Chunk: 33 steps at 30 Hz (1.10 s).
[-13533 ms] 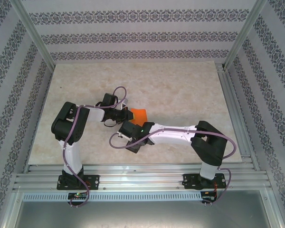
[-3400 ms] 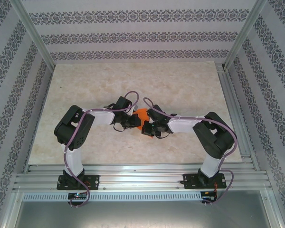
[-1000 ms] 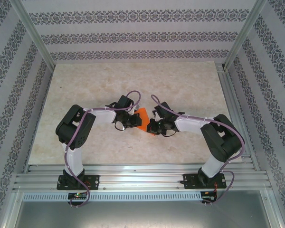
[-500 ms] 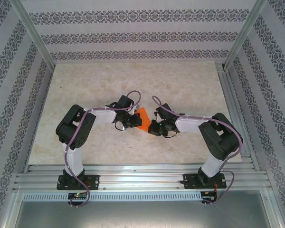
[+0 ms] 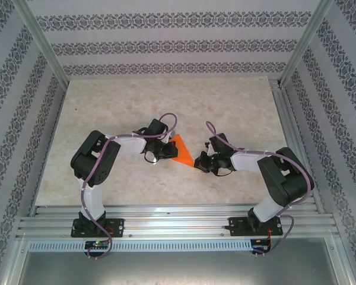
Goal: Fold a paper plane with a square sheet of paper (fold left side to right side)
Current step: Third fold the triangle at the center of the table.
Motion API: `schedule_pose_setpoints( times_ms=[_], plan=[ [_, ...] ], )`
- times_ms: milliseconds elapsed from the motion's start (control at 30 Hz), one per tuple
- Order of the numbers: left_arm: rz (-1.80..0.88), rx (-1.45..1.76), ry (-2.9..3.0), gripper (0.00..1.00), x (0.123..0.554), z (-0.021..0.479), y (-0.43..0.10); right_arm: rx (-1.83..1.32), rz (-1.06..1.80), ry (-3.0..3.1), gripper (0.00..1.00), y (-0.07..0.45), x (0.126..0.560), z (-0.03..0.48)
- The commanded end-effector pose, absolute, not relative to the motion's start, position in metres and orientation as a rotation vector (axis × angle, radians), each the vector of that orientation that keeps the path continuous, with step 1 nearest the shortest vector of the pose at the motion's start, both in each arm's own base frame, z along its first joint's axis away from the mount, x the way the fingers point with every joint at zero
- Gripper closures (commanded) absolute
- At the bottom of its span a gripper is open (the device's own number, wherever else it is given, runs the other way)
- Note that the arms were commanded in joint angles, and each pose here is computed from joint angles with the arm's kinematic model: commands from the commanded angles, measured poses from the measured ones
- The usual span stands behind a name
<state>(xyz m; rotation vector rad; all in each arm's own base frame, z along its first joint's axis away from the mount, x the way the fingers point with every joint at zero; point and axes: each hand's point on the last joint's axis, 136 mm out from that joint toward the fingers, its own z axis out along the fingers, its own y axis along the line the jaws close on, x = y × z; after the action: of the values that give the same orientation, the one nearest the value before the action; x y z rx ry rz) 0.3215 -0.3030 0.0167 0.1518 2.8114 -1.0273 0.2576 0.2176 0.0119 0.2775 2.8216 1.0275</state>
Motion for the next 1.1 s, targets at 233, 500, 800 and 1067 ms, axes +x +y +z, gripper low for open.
schedule_pose_setpoints(
  times_ms=[233,500,800,1067],
  plan=[
    [-0.721,0.084,2.999,0.94,0.301,-0.039,-0.264,0.198,0.837,2.819,0.99,0.193,0.261,0.055],
    [-0.731,0.087,2.99,0.94,0.303,-0.036,-0.265,0.125,0.926,2.824,1.0,0.241,0.271,0.046],
    [-0.741,0.097,2.97,0.93,0.306,-0.026,-0.268,0.179,0.821,2.923,1.0,0.224,0.264,0.001],
    [-0.878,0.151,2.782,0.73,0.33,0.044,-0.284,0.187,0.81,2.982,1.0,0.219,0.249,-0.017]
  ],
)
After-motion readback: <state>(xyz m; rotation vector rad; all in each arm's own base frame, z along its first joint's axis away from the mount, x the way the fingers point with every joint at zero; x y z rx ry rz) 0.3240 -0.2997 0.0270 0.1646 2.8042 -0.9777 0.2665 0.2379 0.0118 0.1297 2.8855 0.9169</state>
